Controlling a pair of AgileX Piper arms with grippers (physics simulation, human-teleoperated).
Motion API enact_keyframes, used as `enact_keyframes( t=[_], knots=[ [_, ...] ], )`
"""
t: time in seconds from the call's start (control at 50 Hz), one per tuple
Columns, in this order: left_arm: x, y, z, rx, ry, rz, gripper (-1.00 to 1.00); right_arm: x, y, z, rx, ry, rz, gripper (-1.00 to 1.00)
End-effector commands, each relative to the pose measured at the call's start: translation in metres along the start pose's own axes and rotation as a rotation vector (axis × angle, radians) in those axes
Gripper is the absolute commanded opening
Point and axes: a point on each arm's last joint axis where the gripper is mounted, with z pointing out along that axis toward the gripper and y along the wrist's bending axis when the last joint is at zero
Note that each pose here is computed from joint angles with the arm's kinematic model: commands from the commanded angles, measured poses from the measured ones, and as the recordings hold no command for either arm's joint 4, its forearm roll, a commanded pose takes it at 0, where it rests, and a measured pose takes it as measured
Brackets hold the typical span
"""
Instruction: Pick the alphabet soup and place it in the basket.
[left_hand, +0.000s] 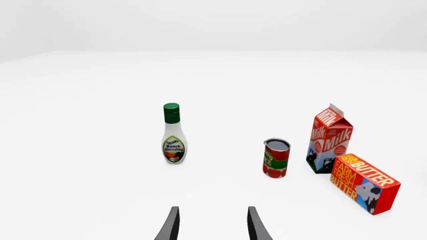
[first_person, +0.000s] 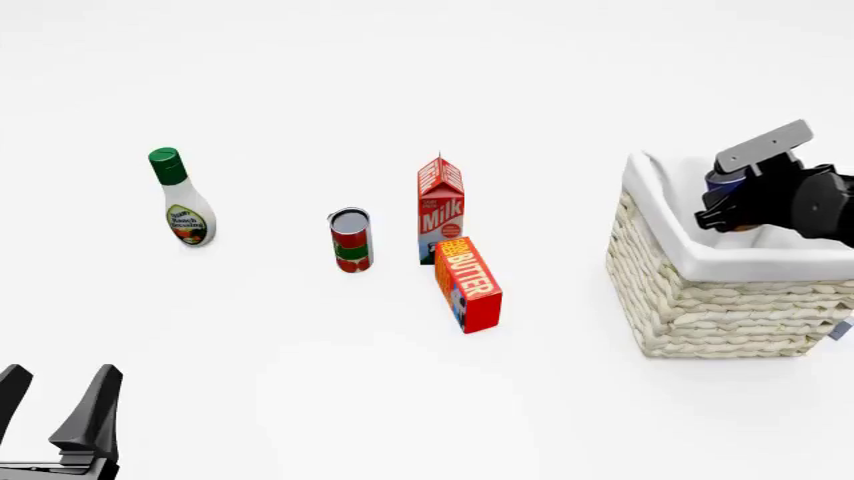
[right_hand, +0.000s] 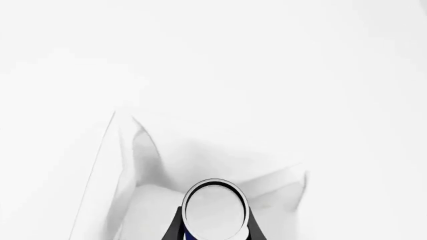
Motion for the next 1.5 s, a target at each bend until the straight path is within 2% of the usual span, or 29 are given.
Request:
enact_keyframes(
  t=[0.02,0.86,0.88,1.5],
  knots=[
    [0.000,0.000,0.000,0.000,0.000,0.000,1.00,-0.003,-0.001,0.003,-0.002,-0.001,0.005,-1.00],
    [0.000,0.000,0.000,0.000,0.000,0.000,1.00,-0.002,-0.002,0.026,-0.013,0.026,0.001,-1.00],
    [0.000,0.000,0.000,0.000,0.000,0.000,1.00,-0.002,-0.003,0.025,-0.012,0.026,0.001,1.00],
    [0.000,0.000,0.000,0.000,0.000,0.000,1.00,-0.005,-0.002,0.016,-0.009,0.011,0.011,1.00]
  ],
)
